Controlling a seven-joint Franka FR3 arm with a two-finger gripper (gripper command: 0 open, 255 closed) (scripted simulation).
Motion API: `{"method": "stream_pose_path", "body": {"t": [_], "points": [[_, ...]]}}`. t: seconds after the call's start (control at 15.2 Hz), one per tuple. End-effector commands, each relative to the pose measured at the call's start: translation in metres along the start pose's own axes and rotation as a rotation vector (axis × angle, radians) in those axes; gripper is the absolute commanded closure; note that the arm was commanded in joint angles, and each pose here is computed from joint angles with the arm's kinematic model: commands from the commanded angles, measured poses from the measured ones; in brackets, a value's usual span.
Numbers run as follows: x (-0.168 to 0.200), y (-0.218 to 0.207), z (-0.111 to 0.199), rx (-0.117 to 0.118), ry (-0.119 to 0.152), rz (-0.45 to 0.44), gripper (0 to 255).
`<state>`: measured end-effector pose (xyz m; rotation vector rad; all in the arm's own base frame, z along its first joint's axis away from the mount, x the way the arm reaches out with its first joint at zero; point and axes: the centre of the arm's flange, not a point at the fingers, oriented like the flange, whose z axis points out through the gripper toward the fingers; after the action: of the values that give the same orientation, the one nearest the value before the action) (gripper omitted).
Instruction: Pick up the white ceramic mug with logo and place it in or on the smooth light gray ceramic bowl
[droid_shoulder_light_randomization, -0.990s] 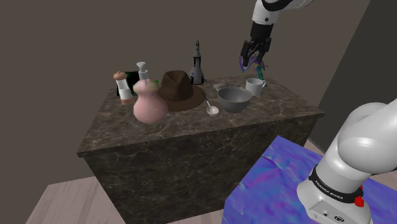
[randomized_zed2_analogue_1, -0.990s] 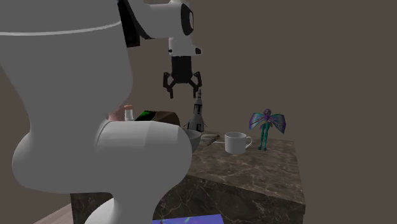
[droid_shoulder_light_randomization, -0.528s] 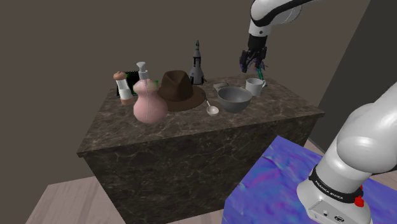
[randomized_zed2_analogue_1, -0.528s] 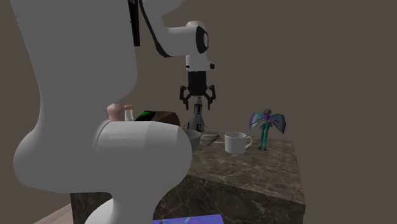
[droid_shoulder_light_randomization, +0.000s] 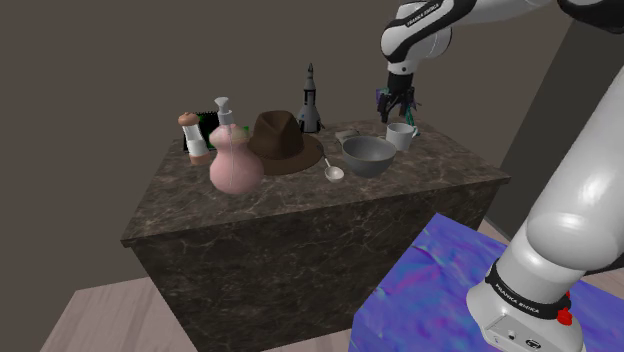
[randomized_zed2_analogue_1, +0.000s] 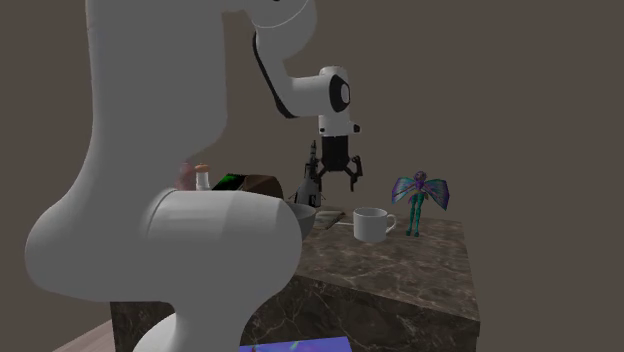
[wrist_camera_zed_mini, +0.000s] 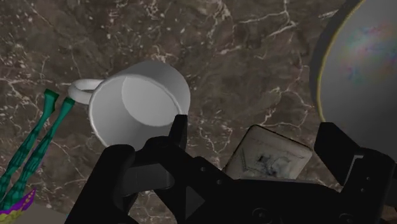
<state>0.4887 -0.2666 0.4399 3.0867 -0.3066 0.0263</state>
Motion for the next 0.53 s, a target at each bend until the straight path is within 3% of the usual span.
{"method": "stream_pose_path", "body": {"t": [0.0, 0.26, 0.46], "points": [[0.014, 0.018, 0.018, -0.004, -0.013, 0.001, 0], [0.041, 0.051, 0.052, -0.010, -0.040, 0.003, 0], [0.043, 0.055, 0.067, -0.011, -0.043, 0.004, 0]]}}
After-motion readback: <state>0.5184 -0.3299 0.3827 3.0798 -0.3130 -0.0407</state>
